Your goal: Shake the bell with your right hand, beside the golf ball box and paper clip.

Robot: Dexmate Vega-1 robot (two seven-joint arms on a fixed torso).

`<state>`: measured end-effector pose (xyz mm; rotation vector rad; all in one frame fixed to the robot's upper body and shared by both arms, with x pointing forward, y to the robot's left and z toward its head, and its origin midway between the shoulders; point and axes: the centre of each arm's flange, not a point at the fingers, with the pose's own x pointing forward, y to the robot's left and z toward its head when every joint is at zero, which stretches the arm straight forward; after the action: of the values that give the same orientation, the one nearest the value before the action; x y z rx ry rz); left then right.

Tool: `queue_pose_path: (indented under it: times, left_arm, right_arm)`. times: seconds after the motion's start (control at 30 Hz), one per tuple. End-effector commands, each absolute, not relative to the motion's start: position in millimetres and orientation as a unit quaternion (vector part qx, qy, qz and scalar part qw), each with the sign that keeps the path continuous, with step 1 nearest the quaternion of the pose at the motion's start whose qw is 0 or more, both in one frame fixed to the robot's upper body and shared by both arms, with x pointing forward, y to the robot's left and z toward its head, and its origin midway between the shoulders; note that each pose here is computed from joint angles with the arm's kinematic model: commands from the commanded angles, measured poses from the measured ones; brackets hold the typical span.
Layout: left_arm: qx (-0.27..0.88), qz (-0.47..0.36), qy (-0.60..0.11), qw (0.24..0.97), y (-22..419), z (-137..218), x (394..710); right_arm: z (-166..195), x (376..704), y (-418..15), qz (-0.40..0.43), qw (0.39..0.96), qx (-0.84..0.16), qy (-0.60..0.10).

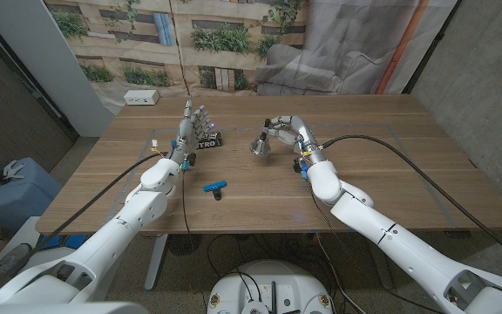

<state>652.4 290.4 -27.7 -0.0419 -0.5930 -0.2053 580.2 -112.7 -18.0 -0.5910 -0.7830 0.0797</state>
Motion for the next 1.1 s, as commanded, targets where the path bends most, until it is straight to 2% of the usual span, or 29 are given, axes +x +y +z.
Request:
queue_pose_path:
  times: [0.03,1.1]
  left_arm:
    - [-0.021,-0.101,-0.292,0.951,290.4,-27.6,652.4]
    - [-0.021,-0.101,-0.292,0.951,290.6,-27.6,652.1]
  right_arm:
    - [-12.7,577.9,-116.4,0.079,0.9,-0.281,-0.324]
    - [-3.4,579.4,-126.5,0.161,0.931,-0.249,-0.213]
